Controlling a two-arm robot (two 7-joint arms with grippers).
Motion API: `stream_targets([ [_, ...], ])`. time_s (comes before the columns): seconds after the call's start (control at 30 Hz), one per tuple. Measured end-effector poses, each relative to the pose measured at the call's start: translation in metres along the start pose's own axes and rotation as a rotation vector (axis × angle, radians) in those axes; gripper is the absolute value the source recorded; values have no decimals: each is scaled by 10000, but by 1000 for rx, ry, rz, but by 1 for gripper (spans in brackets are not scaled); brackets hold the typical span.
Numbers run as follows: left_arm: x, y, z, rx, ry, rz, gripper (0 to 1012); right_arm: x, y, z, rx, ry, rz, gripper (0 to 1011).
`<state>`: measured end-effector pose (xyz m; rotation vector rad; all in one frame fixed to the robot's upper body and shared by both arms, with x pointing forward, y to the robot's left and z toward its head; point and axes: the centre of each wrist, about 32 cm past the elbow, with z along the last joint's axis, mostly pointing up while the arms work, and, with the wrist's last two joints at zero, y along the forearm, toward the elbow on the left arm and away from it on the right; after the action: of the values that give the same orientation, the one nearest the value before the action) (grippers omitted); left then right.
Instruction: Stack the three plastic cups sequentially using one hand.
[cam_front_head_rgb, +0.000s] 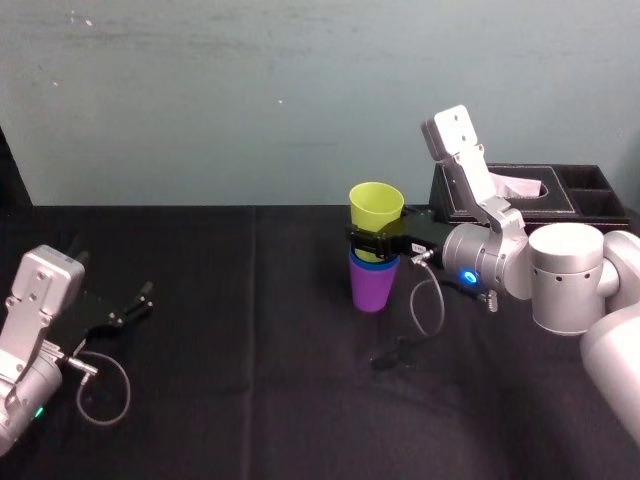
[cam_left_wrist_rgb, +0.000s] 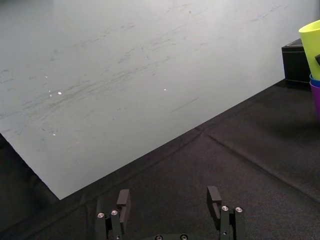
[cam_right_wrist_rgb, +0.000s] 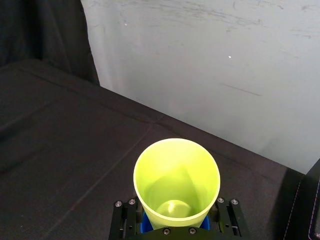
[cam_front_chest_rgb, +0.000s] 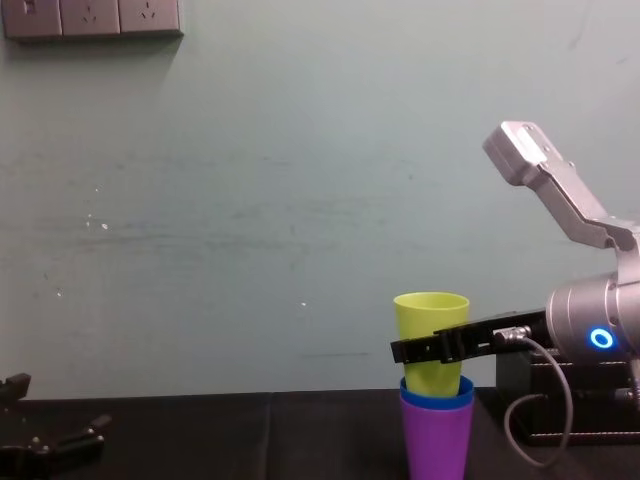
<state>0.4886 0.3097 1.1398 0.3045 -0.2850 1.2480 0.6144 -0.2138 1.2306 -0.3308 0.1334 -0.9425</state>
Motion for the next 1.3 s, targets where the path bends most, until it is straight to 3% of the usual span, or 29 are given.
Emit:
stream_targets([
  [0.97,0,0,0,0,0,0,1000,-44,15,-75,-17,-10,-15,718],
  [1.3,0,0,0,0,0,0,1000,-43,15,-74,-17,-10,-15,944],
])
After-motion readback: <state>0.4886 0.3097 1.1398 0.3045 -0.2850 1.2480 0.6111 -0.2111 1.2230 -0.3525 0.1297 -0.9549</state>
